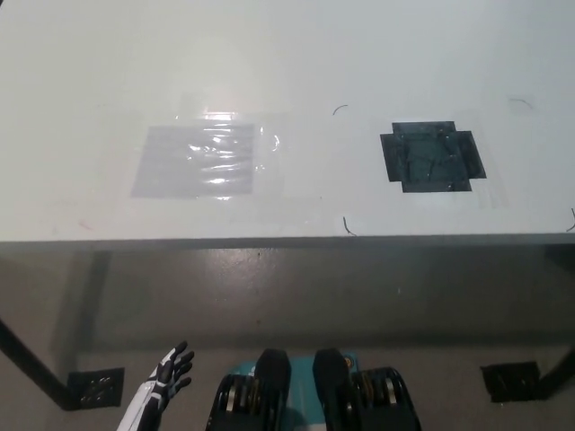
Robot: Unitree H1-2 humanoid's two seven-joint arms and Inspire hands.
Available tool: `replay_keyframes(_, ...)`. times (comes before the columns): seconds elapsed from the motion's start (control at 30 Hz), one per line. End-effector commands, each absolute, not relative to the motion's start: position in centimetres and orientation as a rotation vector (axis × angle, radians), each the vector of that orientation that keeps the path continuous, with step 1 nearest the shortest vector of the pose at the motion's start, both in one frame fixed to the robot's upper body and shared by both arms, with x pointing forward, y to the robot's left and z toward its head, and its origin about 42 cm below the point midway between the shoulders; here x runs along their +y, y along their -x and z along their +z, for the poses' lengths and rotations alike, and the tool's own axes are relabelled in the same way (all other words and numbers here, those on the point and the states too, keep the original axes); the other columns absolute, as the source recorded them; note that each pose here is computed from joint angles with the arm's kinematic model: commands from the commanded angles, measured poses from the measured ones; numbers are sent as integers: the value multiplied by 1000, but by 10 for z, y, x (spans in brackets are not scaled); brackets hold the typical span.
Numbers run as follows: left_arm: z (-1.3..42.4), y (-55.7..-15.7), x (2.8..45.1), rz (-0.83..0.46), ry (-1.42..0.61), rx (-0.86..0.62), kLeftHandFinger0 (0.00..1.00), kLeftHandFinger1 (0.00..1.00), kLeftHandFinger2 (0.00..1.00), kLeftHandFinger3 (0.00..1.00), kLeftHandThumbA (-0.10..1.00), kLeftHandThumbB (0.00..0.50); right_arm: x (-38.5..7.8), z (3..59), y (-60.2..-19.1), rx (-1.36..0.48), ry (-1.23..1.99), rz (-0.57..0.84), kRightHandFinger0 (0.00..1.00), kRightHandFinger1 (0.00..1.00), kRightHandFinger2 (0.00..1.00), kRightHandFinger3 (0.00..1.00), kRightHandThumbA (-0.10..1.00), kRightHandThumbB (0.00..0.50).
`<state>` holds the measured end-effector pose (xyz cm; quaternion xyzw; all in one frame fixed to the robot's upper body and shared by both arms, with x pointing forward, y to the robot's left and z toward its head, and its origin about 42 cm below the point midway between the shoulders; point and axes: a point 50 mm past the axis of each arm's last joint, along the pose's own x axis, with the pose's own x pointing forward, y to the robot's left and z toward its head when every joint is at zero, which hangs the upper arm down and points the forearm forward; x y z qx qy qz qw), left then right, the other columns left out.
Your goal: A soft sponge is kept on the balc marked spot on the table infront of the robot and it uses its right hand fist to press down on it and drrags it across the table in a back and forth manner twice to clean it
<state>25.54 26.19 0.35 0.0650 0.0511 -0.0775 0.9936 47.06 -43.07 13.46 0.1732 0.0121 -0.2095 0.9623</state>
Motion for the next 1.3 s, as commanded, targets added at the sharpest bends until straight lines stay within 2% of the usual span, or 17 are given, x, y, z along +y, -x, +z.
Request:
replay_keyframes(0.0,12,-263,265,-170,-155,58,1000,1000,1000,1000,1000,442,-438,77,-429,221,-434,-514,0,0,0,88,1000,155)
replay_keyframes(0.07,13,-262,266,-175,-155,63,1000,1000,1000,1000,1000,441,-434,76,-430,216,-423,-507,0,0,0,77,1000,152)
replay_keyframes(0.17,13,-263,266,-171,-153,62,1000,1000,1000,1000,1000,436,-423,77,-437,213,-413,-491,0,0,8,123,1000,115)
replay_keyframes(0.2,12,-263,266,-173,-154,62,1000,1000,1000,1000,1000,431,-420,77,-438,212,-413,-491,0,0,82,205,1000,117)
replay_keyframes(0.23,12,-263,267,-176,-158,62,1000,1000,1000,1000,1000,431,-414,78,-441,213,-407,-485,0,0,109,222,1000,134)
replay_keyframes(0.33,11,-264,266,-174,-157,60,1000,1000,1000,1000,1000,428,-399,80,-449,204,-401,-444,0,0,3,111,1000,153)
replay_keyframes(0.37,12,-263,266,-172,-155,64,1000,1000,1000,1000,1000,426,-391,81,-454,202,-437,-426,0,0,0,84,1000,171)
replay_keyframes(0.4,12,-263,266,-173,-155,64,1000,1000,1000,1000,1000,422,-385,82,-457,201,-435,-419,0,0,0,47,1000,168)
replay_keyframes(0.53,13,-263,267,-172,-161,65,1000,1000,1000,1000,1000,417,-352,88,-472,169,-483,-334,0,0,0,0,1000,166)
replay_keyframes(0.57,12,-263,268,-175,-165,62,1000,1000,1000,1000,1000,415,-333,92,-480,160,-459,-308,0,0,0,0,1000,189)
replay_keyframes(0.63,11,-263,268,-174,-168,63,1000,1000,1000,1000,1000,423,-322,95,-484,156,-441,-281,0,0,0,0,1000,188)
replay_keyframes(0.73,12,-266,267,-177,-172,59,1000,1000,1000,1000,1000,415,-291,103,-496,153,-463,-228,0,0,0,0,1000,157)
replay_keyframes(1.03,14,-268,267,-180,-181,57,1000,1000,1000,1000,1000,420,-206,123,-513,120,-457,-40,0,0,0,0,1000,147)
replay_keyframes(1.27,14,-266,268,-178,-182,64,1000,1000,1000,1000,1000,424,-165,126,-513,132,-491,31,0,0,0,0,1000,126)
